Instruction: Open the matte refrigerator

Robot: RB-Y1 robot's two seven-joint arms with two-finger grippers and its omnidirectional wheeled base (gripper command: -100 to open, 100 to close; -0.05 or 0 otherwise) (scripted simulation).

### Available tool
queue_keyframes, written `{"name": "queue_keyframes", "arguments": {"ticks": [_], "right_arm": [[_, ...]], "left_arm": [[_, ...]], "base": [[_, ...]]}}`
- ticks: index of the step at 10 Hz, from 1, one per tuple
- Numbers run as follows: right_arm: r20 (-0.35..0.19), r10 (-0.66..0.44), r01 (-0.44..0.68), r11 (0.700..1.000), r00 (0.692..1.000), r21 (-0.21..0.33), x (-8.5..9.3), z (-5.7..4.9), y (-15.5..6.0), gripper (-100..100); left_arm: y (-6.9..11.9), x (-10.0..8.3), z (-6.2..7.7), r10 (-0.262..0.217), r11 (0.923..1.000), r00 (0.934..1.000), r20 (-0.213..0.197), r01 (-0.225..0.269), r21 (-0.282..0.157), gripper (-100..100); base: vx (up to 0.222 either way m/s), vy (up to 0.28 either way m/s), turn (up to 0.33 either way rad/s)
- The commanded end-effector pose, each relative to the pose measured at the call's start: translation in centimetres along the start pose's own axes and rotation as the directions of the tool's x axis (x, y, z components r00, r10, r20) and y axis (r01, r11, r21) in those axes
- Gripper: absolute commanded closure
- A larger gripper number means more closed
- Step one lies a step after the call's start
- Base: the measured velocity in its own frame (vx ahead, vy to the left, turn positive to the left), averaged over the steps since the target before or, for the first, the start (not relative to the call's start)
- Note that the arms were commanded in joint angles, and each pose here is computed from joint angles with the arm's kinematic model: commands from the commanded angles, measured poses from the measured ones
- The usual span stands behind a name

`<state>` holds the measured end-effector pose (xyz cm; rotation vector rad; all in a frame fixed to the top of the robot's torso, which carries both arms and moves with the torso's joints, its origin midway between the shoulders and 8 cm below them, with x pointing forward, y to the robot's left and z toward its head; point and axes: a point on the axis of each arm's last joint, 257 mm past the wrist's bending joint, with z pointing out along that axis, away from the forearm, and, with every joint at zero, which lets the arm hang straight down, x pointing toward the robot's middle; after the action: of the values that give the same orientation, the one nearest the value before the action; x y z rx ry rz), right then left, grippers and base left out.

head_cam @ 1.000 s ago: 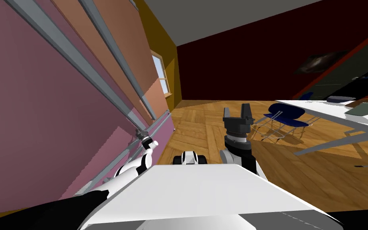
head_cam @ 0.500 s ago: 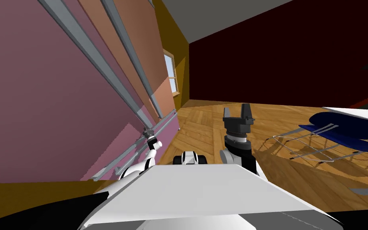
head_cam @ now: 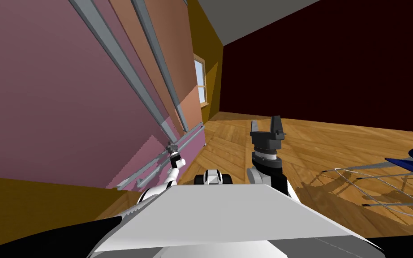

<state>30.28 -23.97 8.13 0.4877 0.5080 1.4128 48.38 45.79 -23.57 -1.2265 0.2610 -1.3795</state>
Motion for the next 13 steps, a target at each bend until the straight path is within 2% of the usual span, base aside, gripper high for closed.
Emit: {"name": "queue_keyframes", "arguments": {"ticks": [1, 2, 3, 4, 5, 6, 7, 8, 9, 10, 11, 12, 13], "right_arm": [[0.000, 0.000, 0.000, 1.000, 1.000, 0.000, 0.0, 0.0, 0.0, 0], [0.000, 0.000, 0.000, 1.000, 1.000, 0.000, 0.0, 0.0, 0.0, 0], [0.000, 0.000, 0.000, 1.000, 1.000, 0.000, 0.0, 0.0, 0.0, 0], [0.000, 0.000, 0.000, 1.000, 1.000, 0.000, 0.0, 0.0, 0.0, 0], [0.000, 0.000, 0.000, 1.000, 1.000, 0.000, 0.0, 0.0, 0.0, 0], [0.000, 0.000, 0.000, 1.000, 1.000, 0.000, 0.0, 0.0, 0.0, 0], [0.000, 0.000, 0.000, 1.000, 1.000, 0.000, 0.0, 0.0, 0.0, 0], [0.000, 0.000, 0.000, 1.000, 1.000, 0.000, 0.0, 0.0, 0.0, 0], [0.000, 0.000, 0.000, 1.000, 1.000, 0.000, 0.0, 0.0, 0.0, 0], [0.000, 0.000, 0.000, 1.000, 1.000, 0.000, 0.0, 0.0, 0.0, 0], [0.000, 0.000, 0.000, 1.000, 1.000, 0.000, 0.0, 0.0, 0.0, 0], [0.000, 0.000, 0.000, 1.000, 1.000, 0.000, 0.0, 0.0, 0.0, 0], [0.000, 0.000, 0.000, 1.000, 1.000, 0.000, 0.0, 0.0, 0.0, 0]], "left_arm": [[0.9, 1.4, -0.4, -0.018, 0.9996, 0.9995, -0.025, 0.018, -0.021, 100], [1.0, 2.2, -0.5, -0.043, 0.9984, 0.9973, -0.060, 0.041, -0.038, 100], [1.2, 2.5, -0.8, -0.053, 0.9971, 0.9953, -0.081, 0.048, -0.059, 100], [1.0, 2.9, -0.6, -0.066, 0.9966, 0.9935, -0.093, 0.061, -0.055, 100], [1.3, 3.4, -1.0, -0.080, 0.9942, 0.9898, -0.118, 0.071, -0.081, 100], [1.1, 3.7, -0.7, -0.087, 0.9942, 0.9885, -0.124, 0.078, -0.074, 100], [1.1, 4.4, -0.9, -0.104, 0.9914, 0.9827, -0.153, 0.091, -0.094, 100], [1.1, 4.4, -0.9, -0.107, 0.9911, 0.9824, -0.153, 0.094, -0.094, 100], [1.1, 5.1, -1.1, -0.124, 0.9879, 0.9757, -0.181, 0.104, -0.115, 100], [1.1, 5.1, -1.1, -0.127, 0.9875, 0.9754, -0.180, 0.107, -0.116, 100], [1.5, 5.4, -1.6, -0.143, 0.9824, 0.9696, -0.199, 0.115, -0.147, 100], [1.2, 5.8, -1.3, -0.146, 0.9833, 0.9677, -0.206, 0.119, -0.138, 100], [1.4, 6.2, -1.7, -0.162, 0.9780, 0.9606, -0.226, 0.126, -0.166, 100]], "base": [[0.046, -0.029, 0.095], [-0.050, 0.008, 0.000], [-0.125, 0.007, -0.025], [-0.109, 0.006, -0.028], [-0.103, -0.005, -0.030], [-0.080, -0.012, -0.017], [-0.089, -0.011, -0.012], [-0.070, -0.004, -0.004], [-0.071, 0.000, -0.009], [-0.065, 0.003, -0.021], [-0.080, 0.009, -0.018], [-0.065, -0.003, -0.019], [-0.078, 0.000, -0.019]]}}
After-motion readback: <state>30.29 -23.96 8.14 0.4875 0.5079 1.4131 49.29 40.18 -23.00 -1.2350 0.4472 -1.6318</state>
